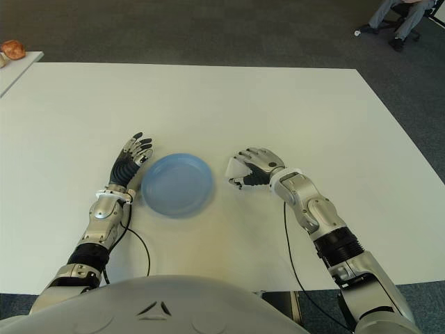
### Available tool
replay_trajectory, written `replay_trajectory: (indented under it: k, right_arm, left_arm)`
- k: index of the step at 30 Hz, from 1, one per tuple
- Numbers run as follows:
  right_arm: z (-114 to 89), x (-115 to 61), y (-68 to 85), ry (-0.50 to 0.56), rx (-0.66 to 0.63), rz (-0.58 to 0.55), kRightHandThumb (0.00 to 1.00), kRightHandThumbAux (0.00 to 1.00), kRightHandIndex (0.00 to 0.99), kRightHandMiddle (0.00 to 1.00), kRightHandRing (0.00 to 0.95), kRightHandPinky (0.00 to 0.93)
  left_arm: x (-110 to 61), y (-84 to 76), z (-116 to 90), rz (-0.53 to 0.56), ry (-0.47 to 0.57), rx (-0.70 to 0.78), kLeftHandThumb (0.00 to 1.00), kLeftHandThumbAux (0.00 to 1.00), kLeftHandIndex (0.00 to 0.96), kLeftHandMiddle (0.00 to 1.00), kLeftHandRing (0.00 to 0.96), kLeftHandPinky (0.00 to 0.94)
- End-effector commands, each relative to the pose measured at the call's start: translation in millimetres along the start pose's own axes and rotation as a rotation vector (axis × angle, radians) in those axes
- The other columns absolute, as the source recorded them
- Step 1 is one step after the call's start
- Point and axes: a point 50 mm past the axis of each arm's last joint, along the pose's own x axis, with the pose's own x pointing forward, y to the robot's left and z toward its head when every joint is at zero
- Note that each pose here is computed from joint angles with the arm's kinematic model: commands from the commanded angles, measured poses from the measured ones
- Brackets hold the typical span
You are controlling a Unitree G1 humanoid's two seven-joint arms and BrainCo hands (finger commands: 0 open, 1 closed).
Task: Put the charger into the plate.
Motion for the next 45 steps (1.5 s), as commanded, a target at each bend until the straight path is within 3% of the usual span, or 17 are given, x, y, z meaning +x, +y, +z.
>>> replay_trajectory:
  k: [1, 45]
  right_arm:
    - [1.4, 1.3, 8.0, 0.013, 0.036, 0.027, 0.328, 0.130, 0.000, 0.000, 0.000, 0.000]
    - [2.2, 6.2, 25.1, 0.025, 0.073, 0.007, 0.313, 0.120, 0.000, 0.000, 0.000, 0.000]
  left_arm:
    - [-14.4, -2.6, -23.2, -0.021, 0.125, -0.010, 0.000, 0.551, 0.085, 0.200, 0.192, 0.191]
    - [-14.4, -6.1, -23.8, -0.018, 0.122, -0.020, 0.000, 0.551, 0.089, 0.206, 0.195, 0.187]
